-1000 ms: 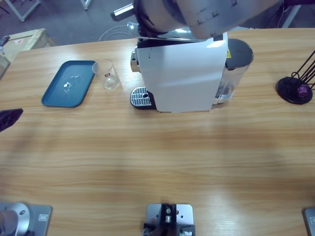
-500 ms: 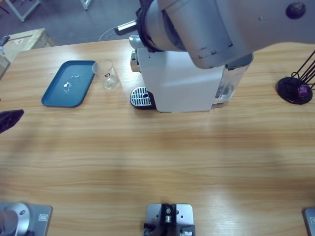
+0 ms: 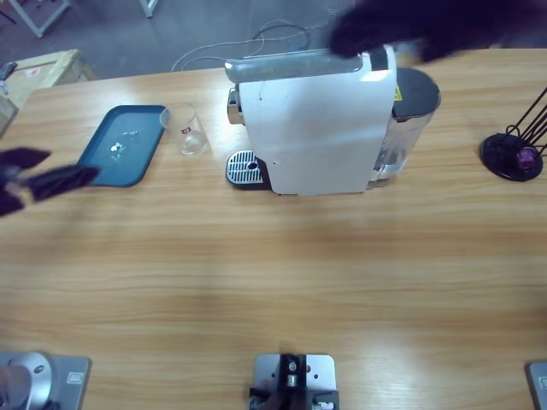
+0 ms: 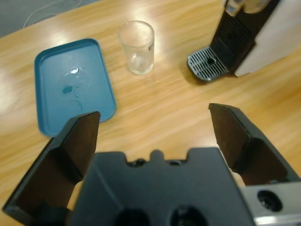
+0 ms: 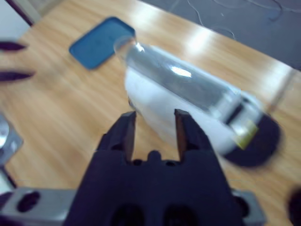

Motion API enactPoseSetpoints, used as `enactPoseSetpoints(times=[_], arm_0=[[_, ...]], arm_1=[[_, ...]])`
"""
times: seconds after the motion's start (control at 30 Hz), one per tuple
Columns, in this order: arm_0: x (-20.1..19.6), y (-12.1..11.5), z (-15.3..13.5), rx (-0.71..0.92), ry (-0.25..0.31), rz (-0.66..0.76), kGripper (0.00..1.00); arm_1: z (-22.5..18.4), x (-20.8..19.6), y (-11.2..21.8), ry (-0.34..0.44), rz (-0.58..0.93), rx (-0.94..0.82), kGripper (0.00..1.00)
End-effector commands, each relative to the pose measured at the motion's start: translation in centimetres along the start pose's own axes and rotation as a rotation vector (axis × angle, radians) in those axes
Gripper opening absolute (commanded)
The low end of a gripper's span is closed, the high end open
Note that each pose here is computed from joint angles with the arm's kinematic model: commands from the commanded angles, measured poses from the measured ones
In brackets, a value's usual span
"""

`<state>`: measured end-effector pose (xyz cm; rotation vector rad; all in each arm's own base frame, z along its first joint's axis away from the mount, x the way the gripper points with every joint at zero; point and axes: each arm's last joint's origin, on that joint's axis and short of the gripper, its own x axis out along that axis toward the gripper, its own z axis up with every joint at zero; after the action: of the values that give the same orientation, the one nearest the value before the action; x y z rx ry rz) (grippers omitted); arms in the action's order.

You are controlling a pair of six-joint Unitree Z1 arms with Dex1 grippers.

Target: Pour coffee

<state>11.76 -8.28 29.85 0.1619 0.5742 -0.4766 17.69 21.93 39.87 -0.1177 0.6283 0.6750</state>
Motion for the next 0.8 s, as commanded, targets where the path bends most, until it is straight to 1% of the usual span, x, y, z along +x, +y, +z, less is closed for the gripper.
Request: enactPoseSetpoints(times=[0.03, 0.13, 0.2, 0.37, 0.43, 0.53, 0.67, 0.8], arm_0=[[9.1, -0.4, 2.6, -0.012, 0.072, 0.079, 0.977], [11.4, -0.6, 2.5, -0.008, 0.077, 0.095, 0.981], [13.1, -0.6, 2.4, -0.009, 0.078, 0.123, 0.982], [17.1, -0.7, 1.9, -0.001, 0.067, 0.176, 0.982], [18.5, -0.1, 1.6, -0.016, 0.06, 0.191, 0.982], [20.1, -0.2, 1.4, -0.017, 0.039, 0.188, 0.982], [21.6, 0.1, 0.8, -0.026, 0.038, 0.183, 0.982], [23.0, 0.5, 0.3, -0.046, 0.035, 0.134, 0.982]], arm_1=[[-5.5, -13.5, -3.5, -0.001, -0.021, -0.032, 1.0], [-6.5, -13.0, -3.7, 0.058, -0.029, -0.034, 1.0], [-7.3, -11.9, -3.7, 0.076, -0.025, -0.036, 1.0], [-9.1, -10.8, -3.8, 0.067, -0.013, -0.021, 1.0], [-9.9, -10.5, -4.0, 0.073, -0.015, -0.015, 1.0], [-10.8, -10.3, -4.1, 0.083, -0.017, -0.012, 1.0], [-11.3, -10.2, -4.2, 0.089, -0.015, -0.009, 1.0], [-12.0, -10.2, -4.4, 0.09, -0.018, 0.0, 1.0]])
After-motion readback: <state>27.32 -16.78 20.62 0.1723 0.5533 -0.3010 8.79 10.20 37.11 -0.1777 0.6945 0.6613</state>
